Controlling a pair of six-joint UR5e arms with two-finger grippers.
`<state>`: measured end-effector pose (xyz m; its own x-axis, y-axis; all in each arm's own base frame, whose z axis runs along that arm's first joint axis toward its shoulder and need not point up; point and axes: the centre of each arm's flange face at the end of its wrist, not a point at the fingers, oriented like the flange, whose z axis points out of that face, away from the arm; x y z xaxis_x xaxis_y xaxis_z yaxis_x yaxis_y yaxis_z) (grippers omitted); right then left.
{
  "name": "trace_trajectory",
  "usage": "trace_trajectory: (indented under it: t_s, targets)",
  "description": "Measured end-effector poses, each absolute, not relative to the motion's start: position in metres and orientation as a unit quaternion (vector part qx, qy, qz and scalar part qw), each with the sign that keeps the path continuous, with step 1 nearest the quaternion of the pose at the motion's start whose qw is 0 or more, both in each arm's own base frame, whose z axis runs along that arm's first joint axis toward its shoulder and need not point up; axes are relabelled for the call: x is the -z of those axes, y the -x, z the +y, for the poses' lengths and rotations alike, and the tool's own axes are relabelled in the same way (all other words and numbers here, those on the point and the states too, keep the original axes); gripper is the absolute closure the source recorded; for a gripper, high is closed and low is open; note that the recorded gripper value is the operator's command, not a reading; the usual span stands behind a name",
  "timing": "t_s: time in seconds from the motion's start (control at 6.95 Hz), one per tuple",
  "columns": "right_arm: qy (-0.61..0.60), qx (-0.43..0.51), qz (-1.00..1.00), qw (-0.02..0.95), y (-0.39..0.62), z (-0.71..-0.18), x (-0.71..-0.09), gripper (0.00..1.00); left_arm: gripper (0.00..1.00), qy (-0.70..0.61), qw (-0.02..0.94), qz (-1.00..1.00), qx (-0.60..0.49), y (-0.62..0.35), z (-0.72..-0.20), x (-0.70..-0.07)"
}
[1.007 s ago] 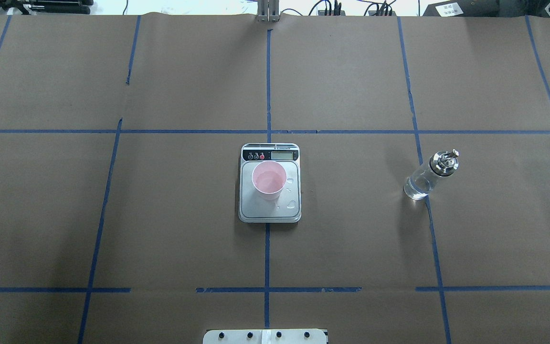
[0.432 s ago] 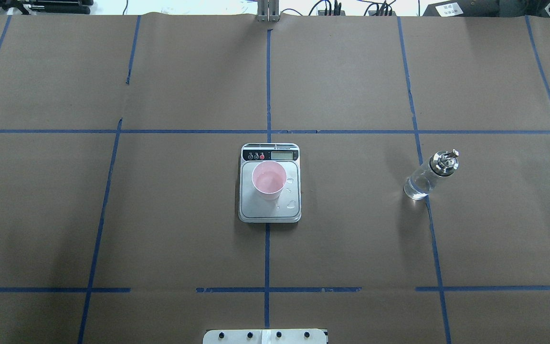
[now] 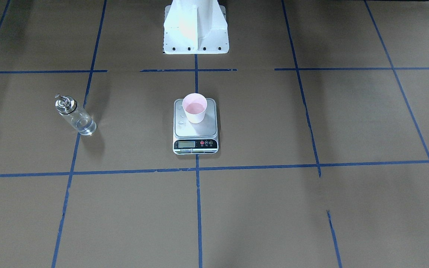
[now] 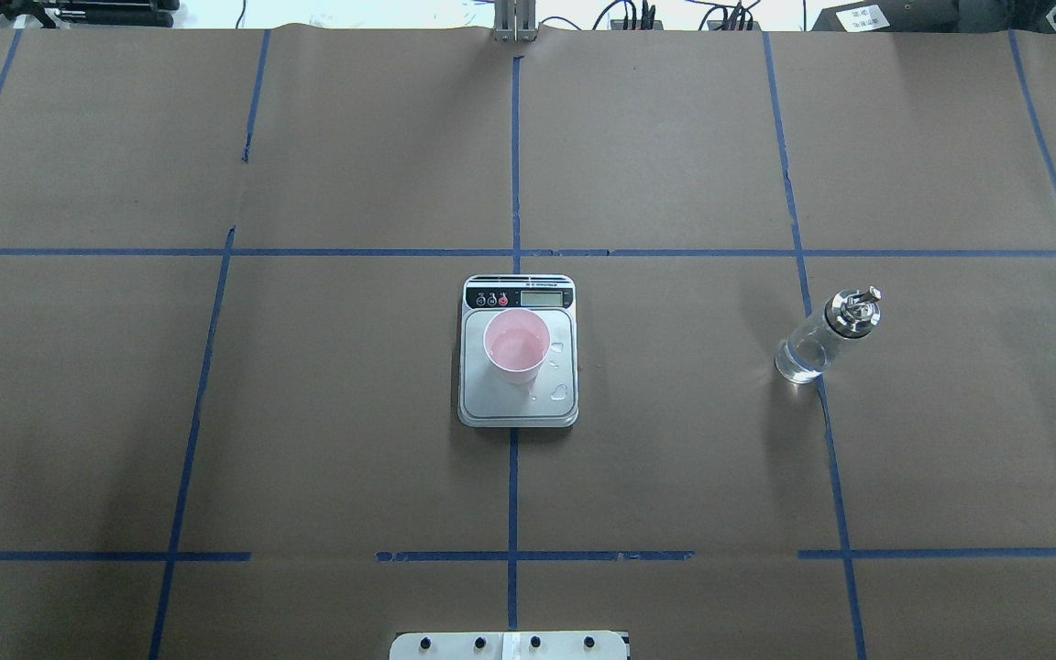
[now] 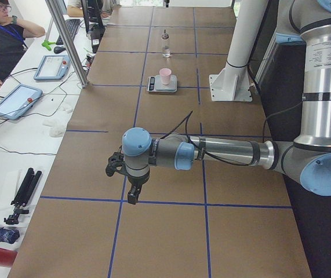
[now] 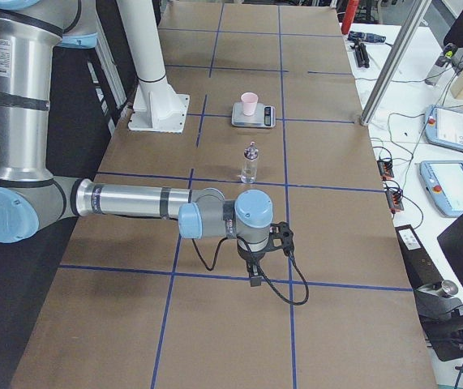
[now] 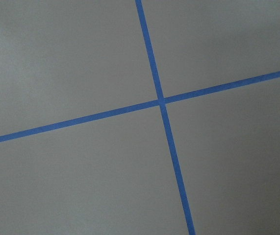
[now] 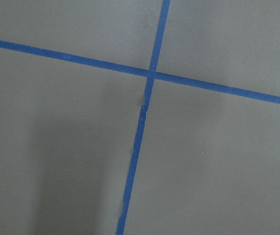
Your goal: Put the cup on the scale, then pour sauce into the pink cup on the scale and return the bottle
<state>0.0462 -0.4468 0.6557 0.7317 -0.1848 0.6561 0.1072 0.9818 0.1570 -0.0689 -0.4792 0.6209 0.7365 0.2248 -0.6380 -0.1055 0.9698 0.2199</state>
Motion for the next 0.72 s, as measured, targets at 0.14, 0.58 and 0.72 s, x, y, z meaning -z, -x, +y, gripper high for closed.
trace_trajectory:
  t_s: [0.14,0.58,0.72]
  targets:
    - [-0.056,0.08,-0.359,0.928,-0.046,-0.447,-0.654,0.0,0.0,-0.081,0.928,0.352,-0.087,0.069,-0.475,-0.625]
    - [-0.054,0.093,-0.382,0.918,-0.032,-0.446,-0.65,0.0,0.0,-0.073,0.928,0.356,-0.084,0.069,-0.463,-0.635]
    - [-0.055,0.098,-0.388,0.915,-0.027,-0.446,-0.648,0.0,0.0,-0.072,0.928,0.356,-0.084,0.069,-0.462,-0.636]
